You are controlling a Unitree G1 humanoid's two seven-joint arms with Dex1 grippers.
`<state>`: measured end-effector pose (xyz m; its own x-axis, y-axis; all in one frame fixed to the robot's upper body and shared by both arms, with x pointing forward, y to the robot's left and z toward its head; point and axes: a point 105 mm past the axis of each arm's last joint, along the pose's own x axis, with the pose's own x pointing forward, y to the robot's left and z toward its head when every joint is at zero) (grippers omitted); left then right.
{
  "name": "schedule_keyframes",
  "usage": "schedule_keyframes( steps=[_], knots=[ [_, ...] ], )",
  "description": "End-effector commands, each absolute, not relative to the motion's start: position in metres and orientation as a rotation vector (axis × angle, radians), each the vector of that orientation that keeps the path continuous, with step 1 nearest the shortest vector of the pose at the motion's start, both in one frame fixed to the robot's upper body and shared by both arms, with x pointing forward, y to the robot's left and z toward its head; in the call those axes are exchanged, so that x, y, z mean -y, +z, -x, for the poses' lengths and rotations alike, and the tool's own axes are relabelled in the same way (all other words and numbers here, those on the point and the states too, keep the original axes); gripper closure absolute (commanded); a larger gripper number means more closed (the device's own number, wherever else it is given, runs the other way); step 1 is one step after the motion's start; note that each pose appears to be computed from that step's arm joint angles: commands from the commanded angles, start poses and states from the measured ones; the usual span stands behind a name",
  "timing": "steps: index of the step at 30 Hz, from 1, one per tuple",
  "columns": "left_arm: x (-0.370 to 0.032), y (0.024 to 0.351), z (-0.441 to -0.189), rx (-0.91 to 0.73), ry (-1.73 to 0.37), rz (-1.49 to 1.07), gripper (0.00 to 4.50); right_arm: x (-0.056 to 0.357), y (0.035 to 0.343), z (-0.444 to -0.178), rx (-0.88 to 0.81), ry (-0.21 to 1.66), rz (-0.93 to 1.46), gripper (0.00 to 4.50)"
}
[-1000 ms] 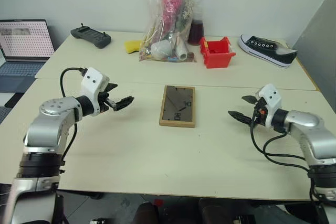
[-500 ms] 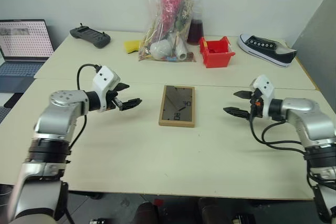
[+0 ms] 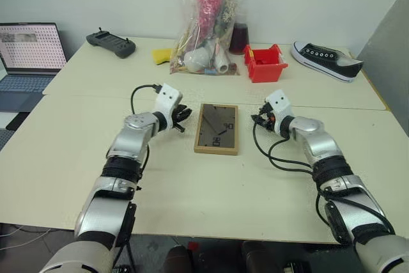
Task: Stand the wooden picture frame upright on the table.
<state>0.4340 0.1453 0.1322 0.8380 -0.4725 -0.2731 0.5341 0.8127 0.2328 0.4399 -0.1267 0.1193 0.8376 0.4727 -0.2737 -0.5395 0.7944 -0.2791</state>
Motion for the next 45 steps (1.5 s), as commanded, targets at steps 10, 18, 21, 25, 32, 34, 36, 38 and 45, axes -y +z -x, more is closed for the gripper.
schedule_keyframes(
  steps=[10, 18, 21, 25, 32, 34, 36, 38, 45],
  knots=[
    [-0.106, 0.123, -0.424, -0.236, -0.677, -0.339, 4.50, 0.057, 0.123, -0.420, -0.102, 0.761, 0.271, 4.49],
    [-0.095, 0.121, -0.376, -0.305, -0.850, -0.333, 4.50, 0.051, 0.121, -0.382, -0.136, 0.872, 0.258, 4.49],
    [-0.096, 0.120, -0.346, -0.354, -0.931, -0.346, 4.50, 0.055, 0.118, -0.365, -0.162, 0.904, 0.292, 4.49],
    [-0.109, 0.117, -0.324, -0.410, -0.947, -0.400, 4.50, 0.065, 0.112, -0.356, -0.202, 0.897, 0.331, 4.49],
    [-0.152, 0.113, -0.317, -0.466, -0.867, -0.473, 4.50, 0.103, 0.103, -0.351, -0.262, 0.842, 0.513, 4.49],
    [-0.162, 0.114, -0.310, -0.487, -0.870, -0.430, 4.50, 0.113, 0.106, -0.348, -0.269, 0.845, 0.525, 4.49],
    [-0.163, 0.118, -0.292, -0.537, -0.936, -0.258, 4.31, 0.123, 0.108, -0.346, -0.277, 0.847, 0.539, 4.50],
    [-0.161, 0.125, -0.271, -0.607, -1.004, -0.026, 4.07, 0.131, 0.110, -0.345, -0.281, 0.846, 0.549, 4.50],
    [-0.163, 0.127, -0.228, -0.813, -1.102, 0.641, 2.54, 0.128, 0.101, -0.342, -0.296, 0.887, 0.551, 4.50]
  ],
)
